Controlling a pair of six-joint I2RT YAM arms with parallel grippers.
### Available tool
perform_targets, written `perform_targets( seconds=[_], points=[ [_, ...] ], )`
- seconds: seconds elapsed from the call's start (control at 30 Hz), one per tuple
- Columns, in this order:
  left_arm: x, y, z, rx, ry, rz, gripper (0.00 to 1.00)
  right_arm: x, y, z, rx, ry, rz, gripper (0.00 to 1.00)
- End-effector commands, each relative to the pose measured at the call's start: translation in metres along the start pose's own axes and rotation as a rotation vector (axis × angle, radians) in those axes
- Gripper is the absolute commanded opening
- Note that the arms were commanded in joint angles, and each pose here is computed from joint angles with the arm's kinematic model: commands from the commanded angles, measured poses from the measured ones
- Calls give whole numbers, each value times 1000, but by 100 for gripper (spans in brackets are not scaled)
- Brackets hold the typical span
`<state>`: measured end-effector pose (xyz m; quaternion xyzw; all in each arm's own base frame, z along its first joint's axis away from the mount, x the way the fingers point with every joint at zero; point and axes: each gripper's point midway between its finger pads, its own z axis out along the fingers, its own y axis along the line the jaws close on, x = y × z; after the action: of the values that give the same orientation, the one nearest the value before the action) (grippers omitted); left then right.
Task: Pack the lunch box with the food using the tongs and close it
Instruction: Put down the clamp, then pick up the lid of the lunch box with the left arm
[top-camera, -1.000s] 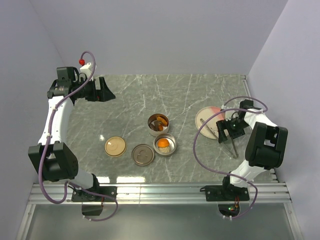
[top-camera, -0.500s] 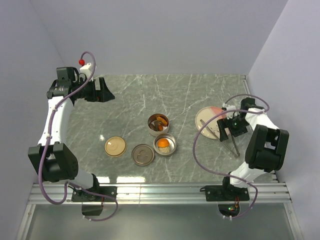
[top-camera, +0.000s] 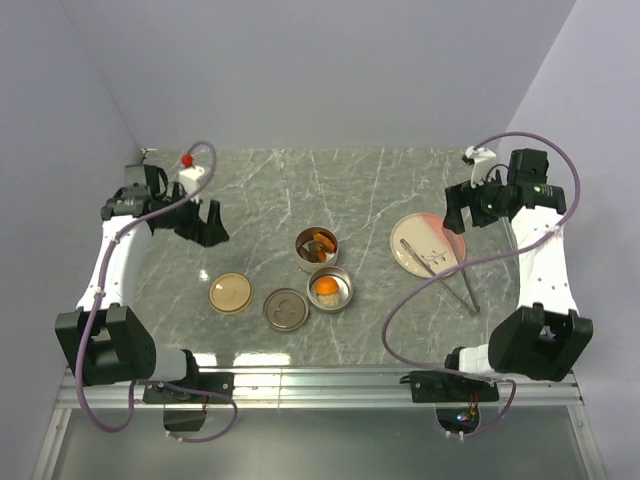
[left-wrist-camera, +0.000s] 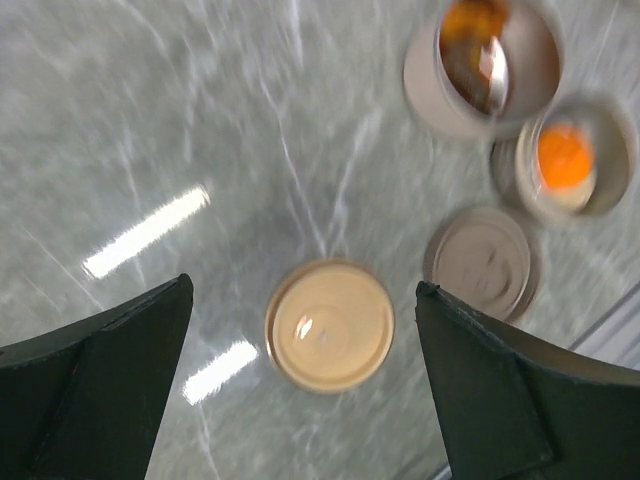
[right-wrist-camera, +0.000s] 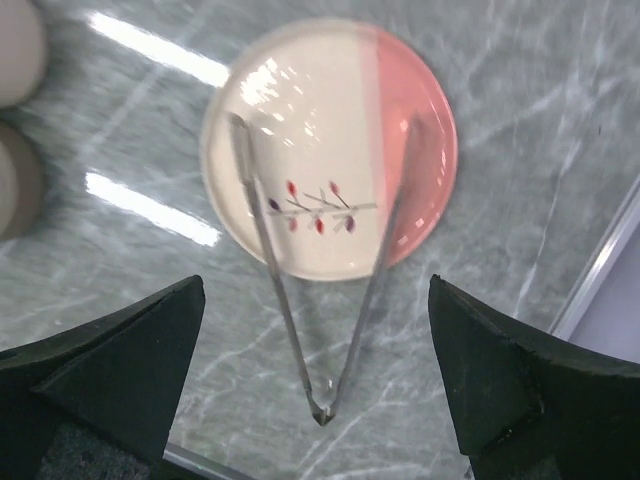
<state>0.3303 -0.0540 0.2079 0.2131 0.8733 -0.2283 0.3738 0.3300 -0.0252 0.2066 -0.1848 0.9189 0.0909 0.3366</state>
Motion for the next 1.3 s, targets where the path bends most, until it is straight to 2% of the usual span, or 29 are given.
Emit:
perform_targets(
  seconds=[0.0, 0.07, 0.13, 0.17, 0.37, 0.57, 0.73, 0.77, 0.97, 1.27],
  points=[
    [39, -14, -1, 51, 106, 220, 100, -25, 36, -28, -61, -101, -45, 100],
    [64, -16, 6, 47, 187, 299, 99, -35, 44, -28, -33, -138, -80, 100],
    [78, -22, 6, 64, 220, 369, 99, -37, 53, -33, -3, -149, -127, 100],
    [92, -30, 10, 123, 240, 468, 100, -39, 66, -32, -21, -153, -166, 100],
    [135, -72, 12, 322, 188, 893, 99, -25, 90, -32, -85, -123, -167, 100],
    [165, -105, 18, 522, 216, 1141, 91, -9, 113, -16, -184, -64, -140, 100],
    [180, -118, 34, 603, 251, 1302, 80, -7, 120, -12, -195, -59, -128, 100],
    [182, -125, 37, 632, 251, 1352, 74, -5, 120, -11, -195, -53, -123, 100],
    [191, -146, 58, 704, 268, 1523, 59, -1, 124, -4, -211, -28, -91, 100],
    [210, -153, 86, 754, 355, 1601, 47, -3, 123, -2, -214, -12, -84, 100]
  ],
)
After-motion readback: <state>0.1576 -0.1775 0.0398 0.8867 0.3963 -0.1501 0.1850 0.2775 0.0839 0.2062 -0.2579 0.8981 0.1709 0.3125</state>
